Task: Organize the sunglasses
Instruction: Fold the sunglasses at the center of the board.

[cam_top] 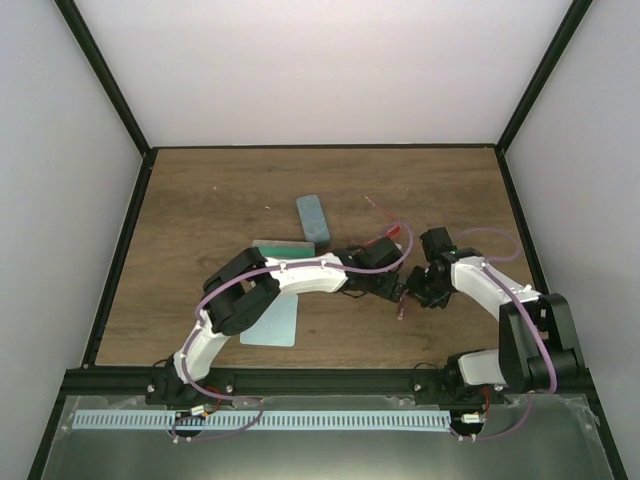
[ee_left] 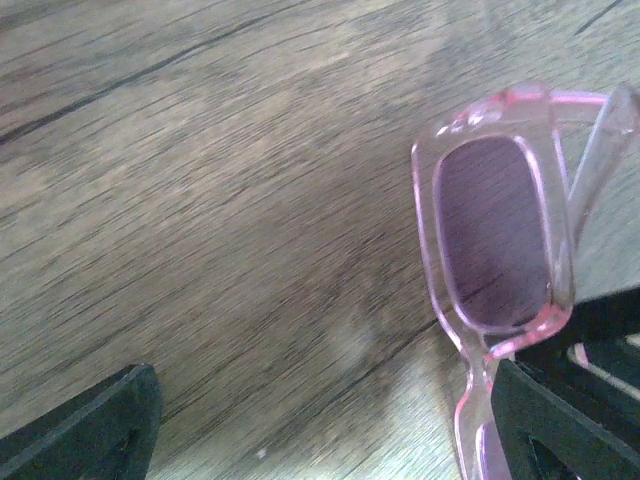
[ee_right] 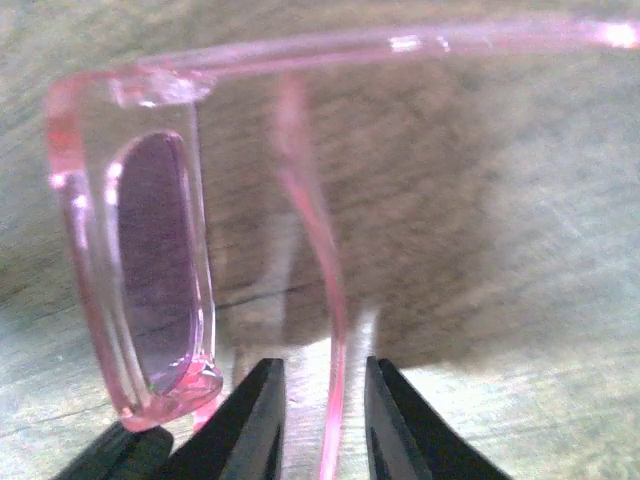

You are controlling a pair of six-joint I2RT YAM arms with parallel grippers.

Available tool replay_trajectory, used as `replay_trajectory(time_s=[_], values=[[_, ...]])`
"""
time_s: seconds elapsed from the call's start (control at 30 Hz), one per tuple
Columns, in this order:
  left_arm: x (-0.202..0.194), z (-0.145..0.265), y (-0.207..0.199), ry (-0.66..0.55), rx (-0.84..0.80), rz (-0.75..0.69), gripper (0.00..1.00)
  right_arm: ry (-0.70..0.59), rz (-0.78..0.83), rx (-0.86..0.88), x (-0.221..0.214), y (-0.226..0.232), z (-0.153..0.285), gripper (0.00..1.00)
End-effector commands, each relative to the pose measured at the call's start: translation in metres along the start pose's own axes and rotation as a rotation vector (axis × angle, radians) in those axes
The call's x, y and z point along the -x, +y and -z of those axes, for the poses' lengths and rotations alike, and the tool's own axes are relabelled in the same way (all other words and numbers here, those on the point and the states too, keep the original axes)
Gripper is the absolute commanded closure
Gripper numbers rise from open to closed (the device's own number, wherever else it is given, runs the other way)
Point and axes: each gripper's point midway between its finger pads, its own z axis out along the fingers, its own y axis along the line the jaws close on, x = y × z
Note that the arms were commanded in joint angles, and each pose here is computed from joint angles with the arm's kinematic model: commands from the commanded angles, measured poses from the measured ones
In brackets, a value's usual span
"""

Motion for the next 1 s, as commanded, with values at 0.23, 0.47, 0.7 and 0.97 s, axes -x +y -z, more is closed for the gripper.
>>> replay_trajectory(time_s=[0.23, 0.47, 0.7, 0.97], values=[[-0.046, 0.010, 0.039, 0.116, 0.085, 0.017, 0.07, -0.161, 0.048, 0.116, 0.036, 0.042, 0.046, 0.70], [-0.041, 0.010, 0.032, 0.109, 0.058, 0.017, 0.07, -0.270, 0.051, 0.027, 0.049, 0.026, 0.072, 0.70], [-0.041, 0.014, 0.031, 0.102, 0.053, 0.026, 0.07, -0.265, 0.114, -0.134, 0.072, 0.007, 0.062, 0.64], [-0.044, 0.021, 0.035, 0.096, 0.056, 0.030, 0.07, -0.289, 0.169, -0.115, 0.097, 0.015, 0.060, 0.46]])
